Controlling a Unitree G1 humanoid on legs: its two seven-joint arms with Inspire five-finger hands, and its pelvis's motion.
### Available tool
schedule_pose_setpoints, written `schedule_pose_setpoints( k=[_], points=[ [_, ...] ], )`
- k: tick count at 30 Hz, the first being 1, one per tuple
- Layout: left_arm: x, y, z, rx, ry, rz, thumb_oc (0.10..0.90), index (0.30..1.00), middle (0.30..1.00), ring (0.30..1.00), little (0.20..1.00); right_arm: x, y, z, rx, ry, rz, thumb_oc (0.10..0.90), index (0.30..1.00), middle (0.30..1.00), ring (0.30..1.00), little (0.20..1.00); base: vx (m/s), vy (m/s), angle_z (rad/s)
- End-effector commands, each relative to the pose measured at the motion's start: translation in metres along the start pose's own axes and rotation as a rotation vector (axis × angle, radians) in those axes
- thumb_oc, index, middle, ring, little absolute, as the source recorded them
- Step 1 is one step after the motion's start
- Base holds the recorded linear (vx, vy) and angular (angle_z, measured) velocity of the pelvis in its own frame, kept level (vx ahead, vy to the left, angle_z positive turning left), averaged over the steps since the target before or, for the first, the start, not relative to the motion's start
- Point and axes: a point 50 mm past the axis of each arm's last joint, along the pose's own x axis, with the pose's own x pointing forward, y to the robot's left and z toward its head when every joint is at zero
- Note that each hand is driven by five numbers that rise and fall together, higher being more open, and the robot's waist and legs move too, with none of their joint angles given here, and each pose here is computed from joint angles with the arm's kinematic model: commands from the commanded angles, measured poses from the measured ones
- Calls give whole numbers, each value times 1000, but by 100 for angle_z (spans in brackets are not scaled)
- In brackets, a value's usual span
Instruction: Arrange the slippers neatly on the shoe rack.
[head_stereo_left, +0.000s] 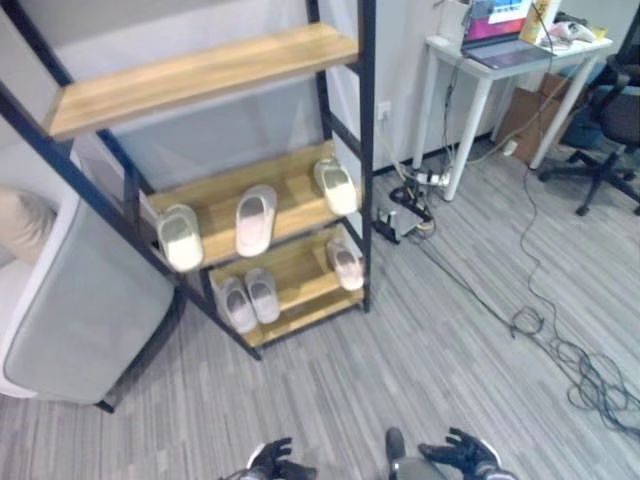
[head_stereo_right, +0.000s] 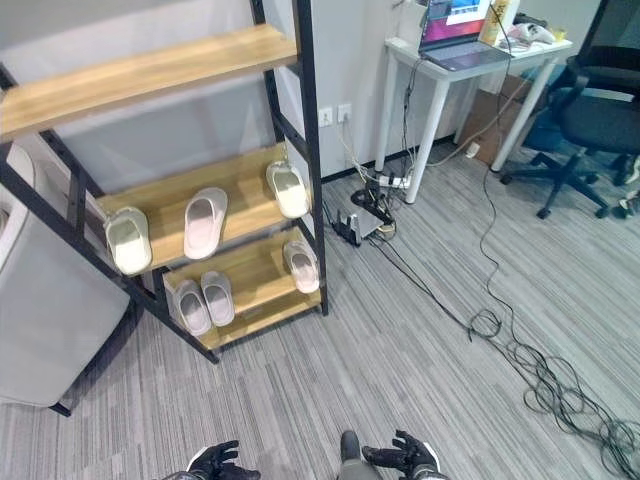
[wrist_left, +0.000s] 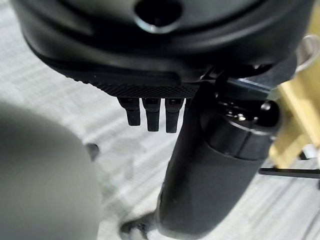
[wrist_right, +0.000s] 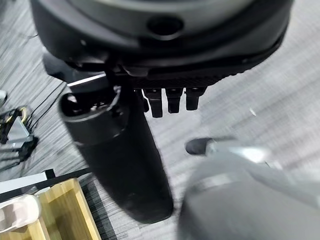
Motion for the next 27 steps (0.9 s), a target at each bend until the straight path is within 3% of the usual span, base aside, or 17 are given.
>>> schedule_pose_setpoints(
  k=[1, 13, 27],
  points=[
    [1, 8, 8, 46, -33, 20, 800, 900, 900, 900, 900, -4, -19, -8, -33, 12, -46, 800, 900, 900, 900, 900, 173, -222, -10],
    [1, 16, 7, 35, -36, 45, 800, 900, 900, 900, 900, -8, -11, -25, -18, 51, -42, 800, 900, 900, 900, 900, 293, -16, 14],
    [1, 28, 13, 11, -59, 67, 800, 900, 900, 900, 900, -3, 10, -5, -57, -23, 47, 800, 900, 900, 900, 900, 203, 48, 7]
  ],
)
